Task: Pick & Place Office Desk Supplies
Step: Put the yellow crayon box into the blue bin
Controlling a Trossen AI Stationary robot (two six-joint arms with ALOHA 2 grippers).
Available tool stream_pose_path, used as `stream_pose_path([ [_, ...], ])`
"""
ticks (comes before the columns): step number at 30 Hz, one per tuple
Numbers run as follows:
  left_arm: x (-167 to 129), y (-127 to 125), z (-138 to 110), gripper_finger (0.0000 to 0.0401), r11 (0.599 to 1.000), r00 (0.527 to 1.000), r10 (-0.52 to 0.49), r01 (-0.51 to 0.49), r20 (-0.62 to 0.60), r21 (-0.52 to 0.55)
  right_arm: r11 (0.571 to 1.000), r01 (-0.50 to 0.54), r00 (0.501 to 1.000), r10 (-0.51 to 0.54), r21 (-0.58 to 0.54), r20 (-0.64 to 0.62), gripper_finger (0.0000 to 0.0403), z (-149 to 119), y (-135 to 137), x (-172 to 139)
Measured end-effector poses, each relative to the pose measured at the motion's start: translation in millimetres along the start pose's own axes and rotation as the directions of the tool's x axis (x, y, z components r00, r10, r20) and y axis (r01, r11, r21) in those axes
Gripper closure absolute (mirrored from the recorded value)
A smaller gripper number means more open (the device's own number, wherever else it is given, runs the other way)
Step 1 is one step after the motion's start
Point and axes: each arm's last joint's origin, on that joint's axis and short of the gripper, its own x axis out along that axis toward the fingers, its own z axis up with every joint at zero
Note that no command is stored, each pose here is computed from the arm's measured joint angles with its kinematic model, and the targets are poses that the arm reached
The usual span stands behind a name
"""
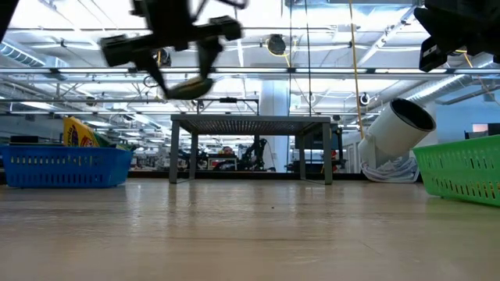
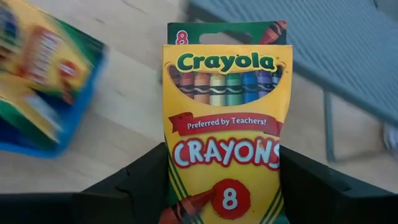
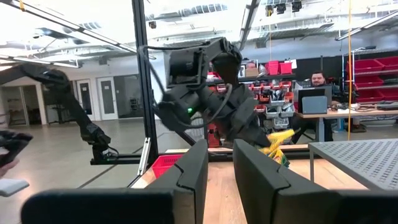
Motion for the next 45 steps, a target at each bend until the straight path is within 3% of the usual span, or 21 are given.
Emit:
stream_pose_path([
  [8,13.6,61.2,45.9,0.0149,0.992,0.996,0.083,-0.081,0.019,-0.096,1.000,0.000,1.000,0.000,0.000,0.000,0.0337,0.0,0.0,0.0],
  [15,33.4,85.9,76.3,0.0139,0.980,0.986,0.163,-0.158,0.029,-0.125,1.000,0.000,1.000,0.000,0.000,0.001,0.0337,0.1,0.0,0.0],
  [21,47.7,93.6,87.8,0.0148,0.978,0.980,0.186,-0.178,0.071,-0.106,1.000,0.000,1.000,0.000,0.000,0.000,0.0337,0.0,0.0,0.0],
  [29,58.7,92.4,92.4,0.0123,0.964,0.967,0.241,-0.229,0.081,-0.131,1.000,0.000,1.000,0.000,0.000,0.000,0.0336,0.0,0.0,0.0],
  [34,63.8,89.5,96.3,0.0128,0.965,0.963,0.252,-0.242,0.095,-0.099,1.000,0.000,1.000,0.000,0.000,0.000,0.0336,0.0,0.0,0.0],
  [45,73.6,96.8,91.6,0.0132,0.955,0.949,0.290,-0.279,0.122,-0.103,1.000,0.000,1.000,0.000,0.000,0.000,0.0337,0.0,0.0,0.0],
])
